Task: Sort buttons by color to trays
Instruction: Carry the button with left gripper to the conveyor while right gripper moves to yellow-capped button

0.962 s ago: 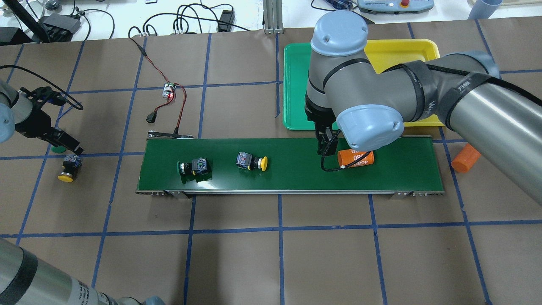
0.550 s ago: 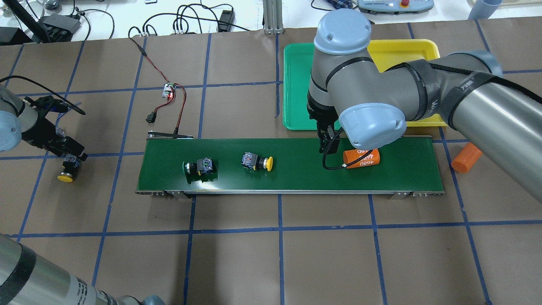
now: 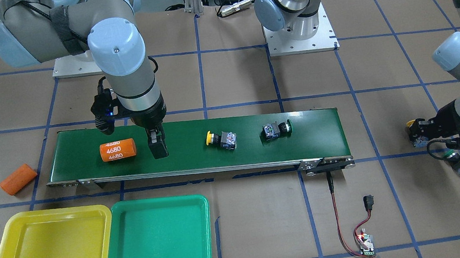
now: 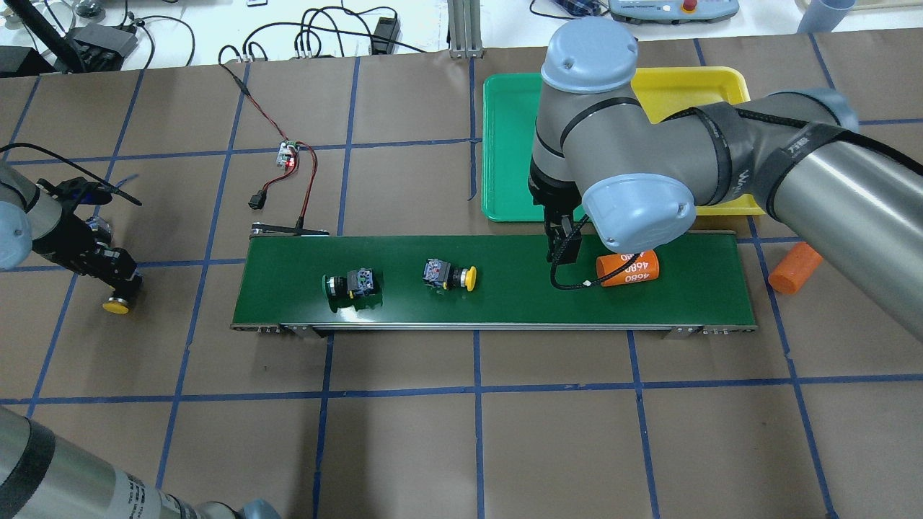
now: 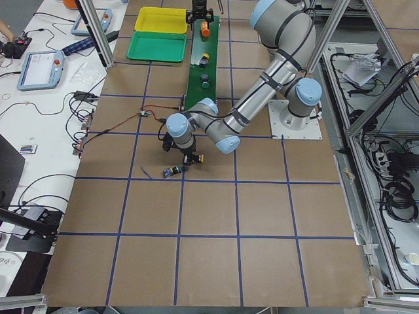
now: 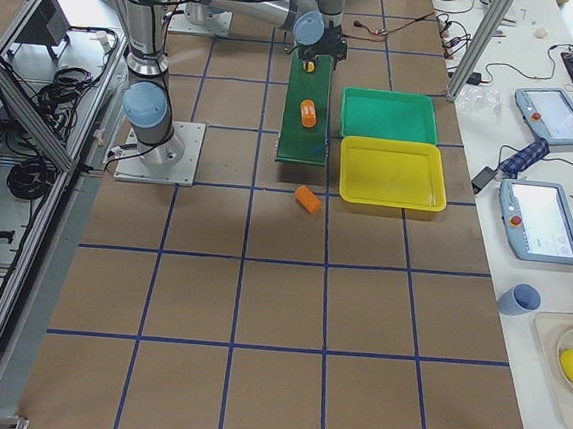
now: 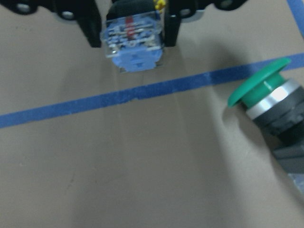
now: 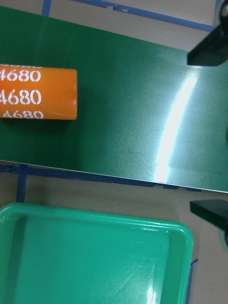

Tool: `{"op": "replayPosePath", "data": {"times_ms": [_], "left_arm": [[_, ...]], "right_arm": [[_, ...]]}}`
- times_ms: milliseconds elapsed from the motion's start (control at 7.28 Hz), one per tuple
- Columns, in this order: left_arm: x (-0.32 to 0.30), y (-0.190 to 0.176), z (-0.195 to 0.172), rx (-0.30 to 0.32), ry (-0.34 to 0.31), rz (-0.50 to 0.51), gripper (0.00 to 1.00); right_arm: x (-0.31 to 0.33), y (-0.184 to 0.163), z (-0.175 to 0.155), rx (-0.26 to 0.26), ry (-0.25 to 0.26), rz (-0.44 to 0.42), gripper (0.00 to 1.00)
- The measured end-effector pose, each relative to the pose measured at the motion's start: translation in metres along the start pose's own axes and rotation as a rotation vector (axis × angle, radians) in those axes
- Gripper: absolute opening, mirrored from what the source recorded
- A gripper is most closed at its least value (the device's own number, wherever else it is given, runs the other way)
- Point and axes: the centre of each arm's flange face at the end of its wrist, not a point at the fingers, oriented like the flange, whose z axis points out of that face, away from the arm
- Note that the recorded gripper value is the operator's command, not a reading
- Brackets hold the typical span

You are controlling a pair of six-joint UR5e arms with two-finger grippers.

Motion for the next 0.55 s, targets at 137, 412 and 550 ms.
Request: {"op": "replayPosePath", "data": {"times_ms": [137, 412, 550], "left_arm": [[0.014, -0.001, -0.017, 0.005, -0.013, -0.026, 0.00], [0.105, -0.019, -0.064, 0.001, -0.033, -0.099, 0.00], [0.168, -0.026, -0.085, 0.007, -0.027, -0.145, 0.00]], "right_arm": [[0.001, 0.000, 0.004, 0.000, 0.008, 0.012, 1.00], [0.003, 0.000, 0.013, -0.001, 0.027, 0.032, 1.00], [0.005, 0.002, 0.016, -0.007, 0.029, 0.058, 1.00]]}}
